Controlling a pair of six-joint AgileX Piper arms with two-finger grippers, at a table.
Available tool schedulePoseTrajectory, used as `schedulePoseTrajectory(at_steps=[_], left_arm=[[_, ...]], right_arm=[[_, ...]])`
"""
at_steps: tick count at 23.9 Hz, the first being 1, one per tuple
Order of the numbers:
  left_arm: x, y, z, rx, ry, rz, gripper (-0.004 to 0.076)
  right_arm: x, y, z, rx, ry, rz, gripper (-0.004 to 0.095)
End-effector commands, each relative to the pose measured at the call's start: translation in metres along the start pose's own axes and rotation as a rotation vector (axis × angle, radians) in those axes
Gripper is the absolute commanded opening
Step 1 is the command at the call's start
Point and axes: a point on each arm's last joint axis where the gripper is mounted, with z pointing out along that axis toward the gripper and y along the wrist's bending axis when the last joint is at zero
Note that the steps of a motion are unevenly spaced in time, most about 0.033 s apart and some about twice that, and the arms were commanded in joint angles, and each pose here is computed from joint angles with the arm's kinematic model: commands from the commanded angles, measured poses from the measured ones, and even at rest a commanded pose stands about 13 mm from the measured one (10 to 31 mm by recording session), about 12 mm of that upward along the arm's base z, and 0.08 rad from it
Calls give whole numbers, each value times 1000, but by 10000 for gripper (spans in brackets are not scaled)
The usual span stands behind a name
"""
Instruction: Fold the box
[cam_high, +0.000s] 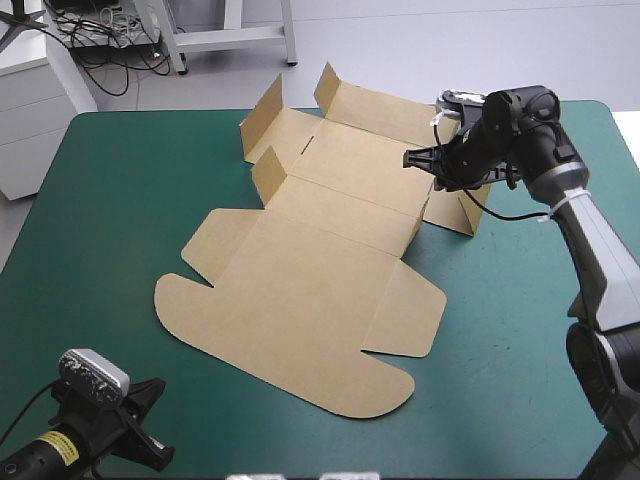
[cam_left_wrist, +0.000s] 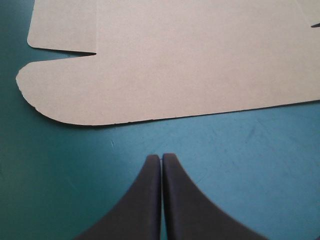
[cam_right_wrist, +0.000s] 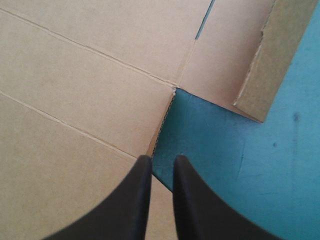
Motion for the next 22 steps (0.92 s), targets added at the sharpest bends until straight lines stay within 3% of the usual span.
schedulePoseTrajectory(at_steps=[1, 3, 4, 14, 22], left_arm=[[-13, -1, -4, 5, -83, -11, -10], [-13, -1, -4, 5, -83, -11, -10], [-13, -1, -4, 5, -83, -11, -10], [-13, -1, -4, 5, -83, -11, -10], [-13, -1, -4, 5, -83, -11, -10]], right_arm=[[-2, 6, -19, -63, -34, 37, 402], [-3, 7, -6, -79, 1, 118, 588], [-3, 6, -5, -71, 3, 126, 605], [-4, 5, 78, -66, 193, 218, 602], [-1, 5, 109, -75, 267, 246, 480]])
